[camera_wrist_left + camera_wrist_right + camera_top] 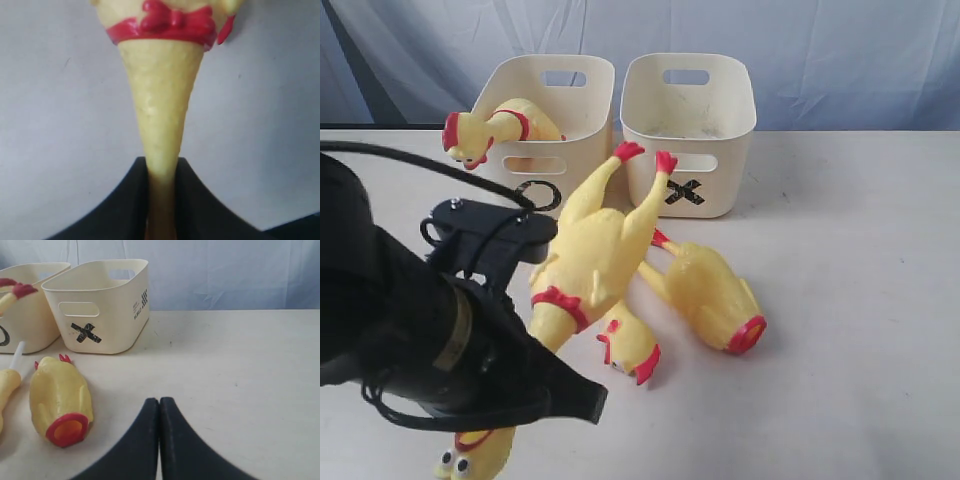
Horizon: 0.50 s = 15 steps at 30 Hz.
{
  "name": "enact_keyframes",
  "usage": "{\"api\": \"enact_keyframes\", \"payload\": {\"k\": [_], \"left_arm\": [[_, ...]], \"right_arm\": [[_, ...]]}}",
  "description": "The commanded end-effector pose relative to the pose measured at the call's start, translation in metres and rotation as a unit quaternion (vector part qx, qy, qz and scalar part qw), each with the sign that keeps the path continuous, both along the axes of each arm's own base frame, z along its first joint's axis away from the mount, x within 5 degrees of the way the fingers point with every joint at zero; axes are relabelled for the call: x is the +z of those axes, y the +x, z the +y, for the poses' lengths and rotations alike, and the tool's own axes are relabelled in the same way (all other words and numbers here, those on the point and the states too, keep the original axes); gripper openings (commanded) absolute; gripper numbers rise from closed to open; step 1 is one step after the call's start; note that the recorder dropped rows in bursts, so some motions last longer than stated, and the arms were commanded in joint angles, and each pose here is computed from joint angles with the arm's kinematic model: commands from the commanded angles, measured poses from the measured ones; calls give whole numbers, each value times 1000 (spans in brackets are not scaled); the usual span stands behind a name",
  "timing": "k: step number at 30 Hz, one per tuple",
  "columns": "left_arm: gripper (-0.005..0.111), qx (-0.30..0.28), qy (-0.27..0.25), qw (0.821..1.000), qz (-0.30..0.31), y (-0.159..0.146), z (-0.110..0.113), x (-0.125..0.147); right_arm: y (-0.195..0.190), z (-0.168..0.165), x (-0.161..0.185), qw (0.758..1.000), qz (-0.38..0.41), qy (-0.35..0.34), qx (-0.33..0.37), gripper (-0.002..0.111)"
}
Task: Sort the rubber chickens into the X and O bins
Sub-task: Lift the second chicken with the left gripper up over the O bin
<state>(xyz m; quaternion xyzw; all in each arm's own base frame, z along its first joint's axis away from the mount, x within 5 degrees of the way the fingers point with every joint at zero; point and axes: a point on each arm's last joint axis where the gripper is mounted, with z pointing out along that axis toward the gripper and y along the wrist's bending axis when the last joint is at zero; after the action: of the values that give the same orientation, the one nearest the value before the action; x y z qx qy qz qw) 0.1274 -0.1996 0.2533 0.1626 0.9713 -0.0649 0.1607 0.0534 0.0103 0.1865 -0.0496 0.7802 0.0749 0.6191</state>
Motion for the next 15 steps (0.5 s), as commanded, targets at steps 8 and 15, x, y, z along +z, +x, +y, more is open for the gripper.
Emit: {"api": "enact_keyframes", "payload": {"k": [8, 15], "left_arm": [[0, -8, -179, 982, -56, 15, -3, 59], [0, 40, -242, 966, -78, 43, 8, 75]], "right_arm": [[0, 0, -1, 1000, -3, 1, -1, 0], [0, 0, -1, 1000, -3, 0, -1, 0]]}}
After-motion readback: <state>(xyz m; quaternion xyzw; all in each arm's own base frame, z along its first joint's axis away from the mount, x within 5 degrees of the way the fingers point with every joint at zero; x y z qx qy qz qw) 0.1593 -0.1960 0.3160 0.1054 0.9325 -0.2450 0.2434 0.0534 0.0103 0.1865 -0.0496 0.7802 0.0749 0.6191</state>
